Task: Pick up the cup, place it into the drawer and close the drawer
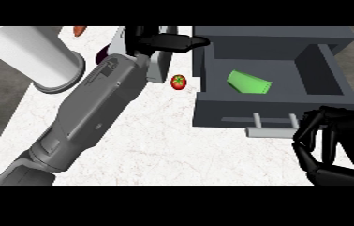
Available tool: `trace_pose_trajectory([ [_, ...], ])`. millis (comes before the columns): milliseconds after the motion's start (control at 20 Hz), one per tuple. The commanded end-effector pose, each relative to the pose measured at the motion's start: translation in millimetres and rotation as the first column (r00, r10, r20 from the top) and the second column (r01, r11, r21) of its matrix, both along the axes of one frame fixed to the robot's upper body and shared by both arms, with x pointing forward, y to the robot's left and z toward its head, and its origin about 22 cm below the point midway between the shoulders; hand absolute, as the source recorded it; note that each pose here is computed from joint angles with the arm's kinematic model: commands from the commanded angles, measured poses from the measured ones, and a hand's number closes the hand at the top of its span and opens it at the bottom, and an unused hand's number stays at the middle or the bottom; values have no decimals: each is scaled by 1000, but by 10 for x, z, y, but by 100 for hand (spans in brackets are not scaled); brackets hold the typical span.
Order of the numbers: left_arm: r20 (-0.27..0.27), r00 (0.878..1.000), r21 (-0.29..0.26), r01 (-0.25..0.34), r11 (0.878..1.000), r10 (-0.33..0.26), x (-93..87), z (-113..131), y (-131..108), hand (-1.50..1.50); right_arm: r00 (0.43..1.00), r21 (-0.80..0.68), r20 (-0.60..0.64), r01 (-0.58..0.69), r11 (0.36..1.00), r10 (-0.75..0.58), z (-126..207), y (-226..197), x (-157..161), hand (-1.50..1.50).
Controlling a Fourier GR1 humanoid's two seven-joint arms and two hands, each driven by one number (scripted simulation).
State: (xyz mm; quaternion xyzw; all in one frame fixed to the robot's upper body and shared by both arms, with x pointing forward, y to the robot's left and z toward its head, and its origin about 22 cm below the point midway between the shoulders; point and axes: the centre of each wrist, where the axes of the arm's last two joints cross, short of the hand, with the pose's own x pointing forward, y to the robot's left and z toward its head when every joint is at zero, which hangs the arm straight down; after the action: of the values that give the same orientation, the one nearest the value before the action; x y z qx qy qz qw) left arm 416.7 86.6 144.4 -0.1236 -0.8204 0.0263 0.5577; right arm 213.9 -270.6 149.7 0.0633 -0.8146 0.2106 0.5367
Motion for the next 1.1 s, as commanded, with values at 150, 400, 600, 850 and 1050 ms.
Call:
trace_pose_trajectory([
  [150, -42, 998, -21, -55, 998, 54, -338, -299, 807, -150, 1000, -167, -24, 14, 986, -18, -100, 88, -95, 150],
  [400, -78, 995, -49, -68, 996, 64, -756, -301, 1152, -150, 994, -206, -69, 64, 976, -80, -301, 21, 15, 150],
  [600, -63, 997, -73, -43, 996, 39, -879, -437, 1492, -150, 999, -379, 13, 48, 924, -47, -301, 104, 284, 150],
  [850, -59, 996, -53, -71, 996, 68, -1042, -704, 1697, -150, 997, -625, 82, 38, 780, 17, -452, 345, 335, 150],
  [1050, -66, 995, -65, -81, 995, 76, -1217, -607, 1927, -150, 997, -679, 77, 47, 733, 7, -880, 369, 402, 150],
])
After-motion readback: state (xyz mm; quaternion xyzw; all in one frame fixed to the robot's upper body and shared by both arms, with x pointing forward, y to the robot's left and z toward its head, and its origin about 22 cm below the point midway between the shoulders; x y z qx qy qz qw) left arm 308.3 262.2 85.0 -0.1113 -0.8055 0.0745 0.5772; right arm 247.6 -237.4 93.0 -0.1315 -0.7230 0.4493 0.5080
